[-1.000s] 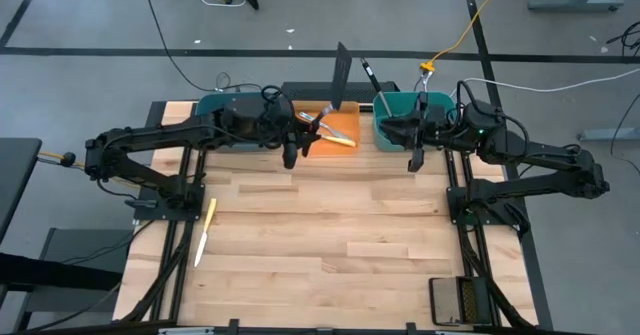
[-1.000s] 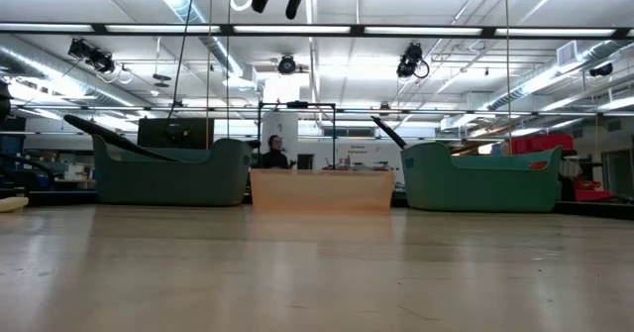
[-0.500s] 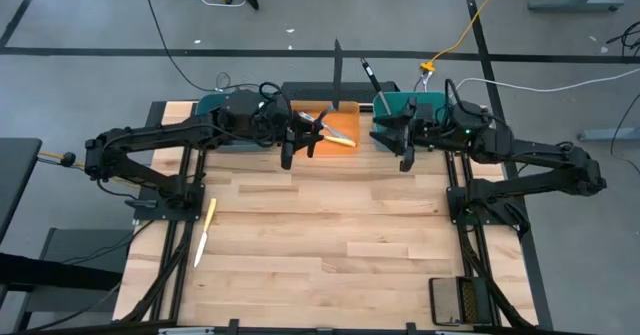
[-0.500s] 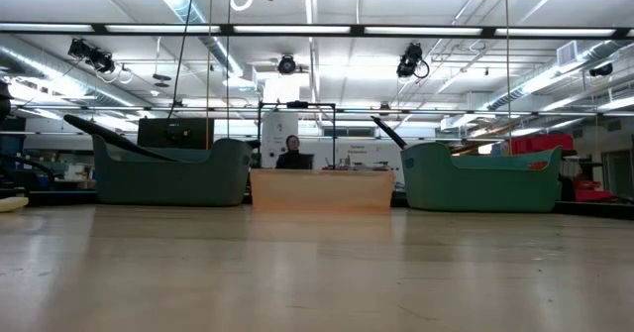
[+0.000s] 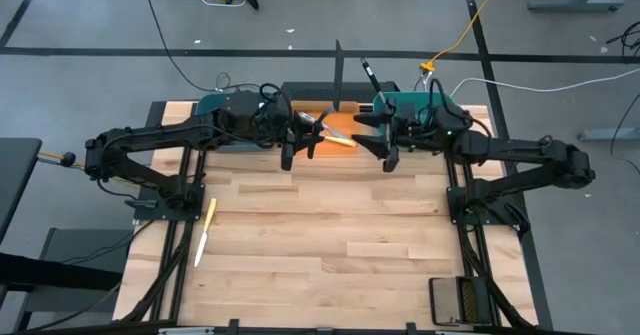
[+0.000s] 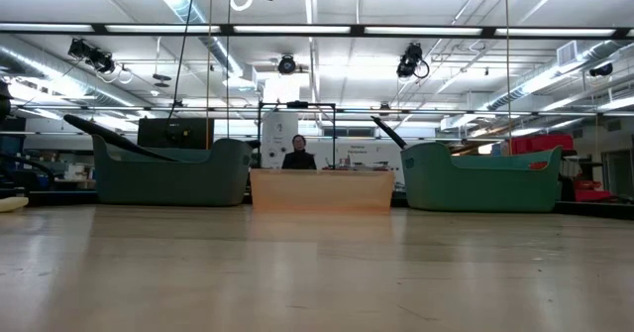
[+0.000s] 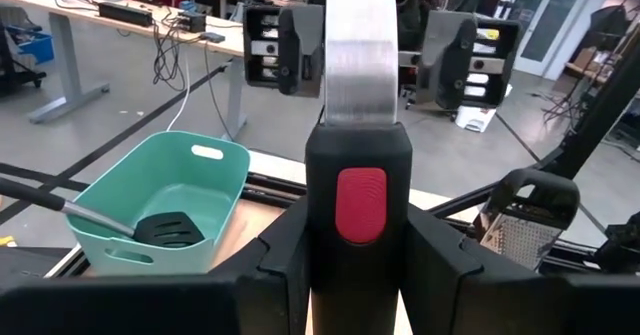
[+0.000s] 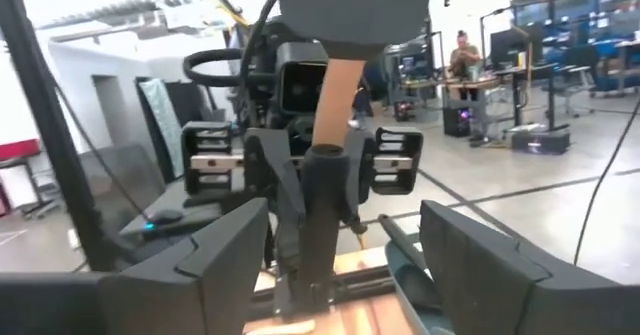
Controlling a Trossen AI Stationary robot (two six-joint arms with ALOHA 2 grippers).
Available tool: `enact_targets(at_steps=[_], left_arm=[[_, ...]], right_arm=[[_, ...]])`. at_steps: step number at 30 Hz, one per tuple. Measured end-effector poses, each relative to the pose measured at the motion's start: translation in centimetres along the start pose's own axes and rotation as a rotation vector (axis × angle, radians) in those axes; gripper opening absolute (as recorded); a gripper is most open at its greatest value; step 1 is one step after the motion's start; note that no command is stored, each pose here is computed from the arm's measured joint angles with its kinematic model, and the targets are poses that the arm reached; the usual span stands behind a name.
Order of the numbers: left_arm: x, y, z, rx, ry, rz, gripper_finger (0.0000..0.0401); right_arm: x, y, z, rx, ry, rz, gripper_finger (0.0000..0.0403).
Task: Pick & Place Kitchen Items
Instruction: Put the black spatula into the green bin
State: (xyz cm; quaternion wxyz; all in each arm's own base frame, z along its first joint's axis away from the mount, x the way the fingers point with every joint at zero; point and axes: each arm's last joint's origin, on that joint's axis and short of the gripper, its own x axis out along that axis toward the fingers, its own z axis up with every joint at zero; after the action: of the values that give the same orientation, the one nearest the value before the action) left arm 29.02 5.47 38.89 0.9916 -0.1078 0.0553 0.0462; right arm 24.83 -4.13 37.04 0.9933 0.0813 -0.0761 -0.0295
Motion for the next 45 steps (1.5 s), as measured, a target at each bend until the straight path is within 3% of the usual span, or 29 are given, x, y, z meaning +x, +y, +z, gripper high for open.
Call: enact_targets(at_steps=[15, 26, 33, 45], left_arm=[[0.0, 0.0, 0.0, 0.013, 0.000, 0.008, 0.0117], [0.0, 0.0, 0.0, 0.018, 0.002, -0.003, 0.0118], [0.0, 0.0, 0.0, 0.016, 0.002, -0.005, 0.0119], [0.0, 0.0, 0.0, 0.015, 0.002, -0.008, 0.0118]], right_arm=[[1.9, 0.9, -1.3, -0.002, -0.036, -0.009, 0.0263], [2.0, 1.7, 0.5, -0.020, -0.108, 0.023, 0.0263], [2.2, 2.0, 2.1, -0.064, -0.071, 0.019, 0.0263], [2.4, 1.8, 1.0, -0.042, 0.040, 0.007, 0.0262]])
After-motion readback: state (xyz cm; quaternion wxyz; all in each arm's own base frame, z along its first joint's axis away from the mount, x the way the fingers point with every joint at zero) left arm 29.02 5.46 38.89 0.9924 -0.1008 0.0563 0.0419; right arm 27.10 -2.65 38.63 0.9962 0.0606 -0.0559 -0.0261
